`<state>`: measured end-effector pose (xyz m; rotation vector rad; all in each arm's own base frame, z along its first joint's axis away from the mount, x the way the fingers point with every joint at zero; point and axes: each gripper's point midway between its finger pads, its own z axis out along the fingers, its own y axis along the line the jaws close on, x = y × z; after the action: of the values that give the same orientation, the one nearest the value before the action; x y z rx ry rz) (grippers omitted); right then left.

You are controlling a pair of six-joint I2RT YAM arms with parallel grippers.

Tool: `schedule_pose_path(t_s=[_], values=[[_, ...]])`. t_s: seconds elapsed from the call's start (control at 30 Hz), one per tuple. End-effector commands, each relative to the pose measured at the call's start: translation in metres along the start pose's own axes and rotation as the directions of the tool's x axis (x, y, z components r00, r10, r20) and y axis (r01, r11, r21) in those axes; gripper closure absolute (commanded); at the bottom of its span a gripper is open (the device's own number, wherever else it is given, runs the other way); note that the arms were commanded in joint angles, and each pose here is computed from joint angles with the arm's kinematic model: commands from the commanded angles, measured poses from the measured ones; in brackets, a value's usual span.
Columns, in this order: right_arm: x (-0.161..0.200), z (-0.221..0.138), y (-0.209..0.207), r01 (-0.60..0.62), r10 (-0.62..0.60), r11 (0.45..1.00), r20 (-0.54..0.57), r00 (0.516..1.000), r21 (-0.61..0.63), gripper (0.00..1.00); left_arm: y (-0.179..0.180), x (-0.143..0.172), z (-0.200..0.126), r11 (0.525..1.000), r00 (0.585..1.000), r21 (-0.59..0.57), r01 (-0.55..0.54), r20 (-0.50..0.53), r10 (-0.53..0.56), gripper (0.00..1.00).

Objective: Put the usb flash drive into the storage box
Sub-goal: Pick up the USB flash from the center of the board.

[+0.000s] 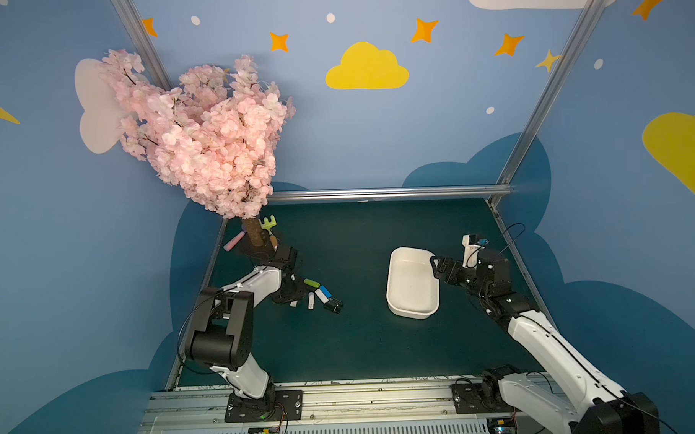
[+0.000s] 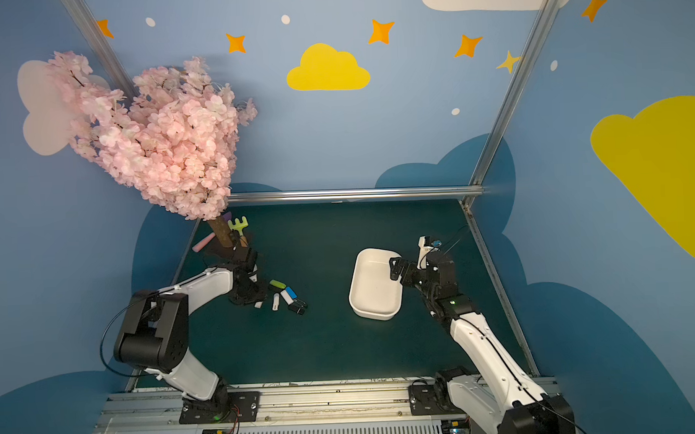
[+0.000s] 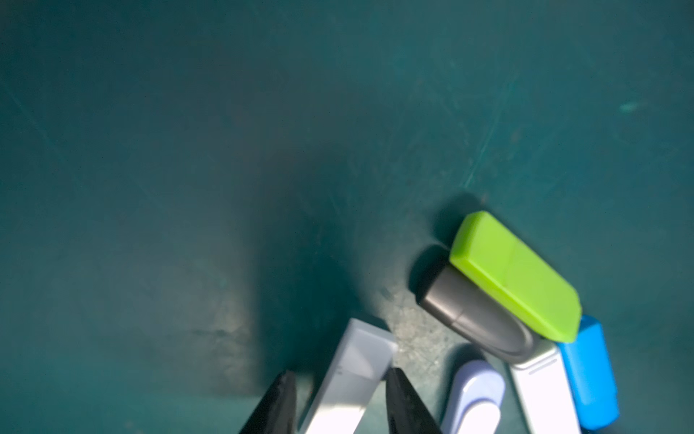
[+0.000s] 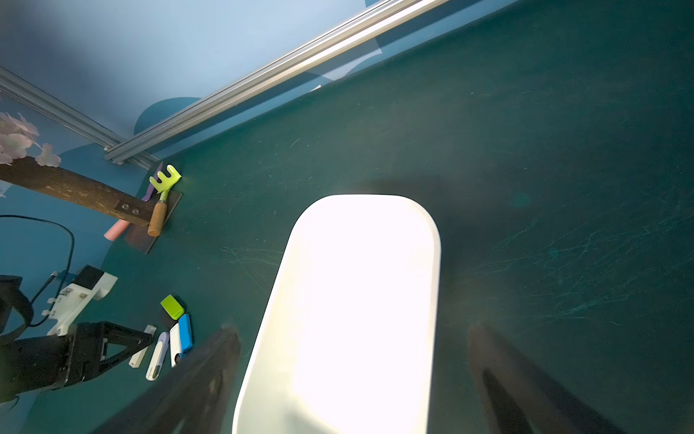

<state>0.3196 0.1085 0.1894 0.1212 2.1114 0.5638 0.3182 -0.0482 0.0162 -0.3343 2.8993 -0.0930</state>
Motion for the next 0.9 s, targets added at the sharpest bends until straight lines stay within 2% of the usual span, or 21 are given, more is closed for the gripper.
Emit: schedule_pose_path(t_s=[0.0,0.3,0.47,0.7,0.8,0.87], values=[[-0.005,-0.003,0.002,0.008,-0.008,1.000,0.028,1.000,-0.006,0.02,0.000,0.016,0.010,1.000,0.997,-0.006,-0.004,-0.076,0.003,0.63],[-0.005,-0.003,0.003,0.008,-0.008,1.000,0.029,1.000,-0.010,0.02,0.001,0.024,0.012,0.993,0.993,-0.113,-0.022,-0.116,0.009,0.83],[-0.005,-0.003,0.004,0.005,-0.004,1.000,0.028,1.000,-0.015,0.02,0.000,0.022,0.007,0.991,0.994,-0.130,-0.007,-0.108,-0.007,0.95],[-0.004,-0.001,0.001,0.006,-0.006,1.000,0.027,1.000,0.001,0.02,-0.036,0.005,-0.046,1.000,1.000,0.001,-0.018,0.009,0.018,0.97],[-0.004,0.000,-0.003,0.006,-0.006,1.000,0.022,1.000,0.019,0.02,-0.063,0.001,-0.078,0.995,0.997,0.094,-0.045,0.073,0.038,0.97],[-0.003,0.001,-0.005,0.001,-0.002,1.000,0.020,1.000,0.031,0.02,-0.094,0.000,-0.102,0.978,0.991,0.196,-0.077,0.123,0.053,0.97]])
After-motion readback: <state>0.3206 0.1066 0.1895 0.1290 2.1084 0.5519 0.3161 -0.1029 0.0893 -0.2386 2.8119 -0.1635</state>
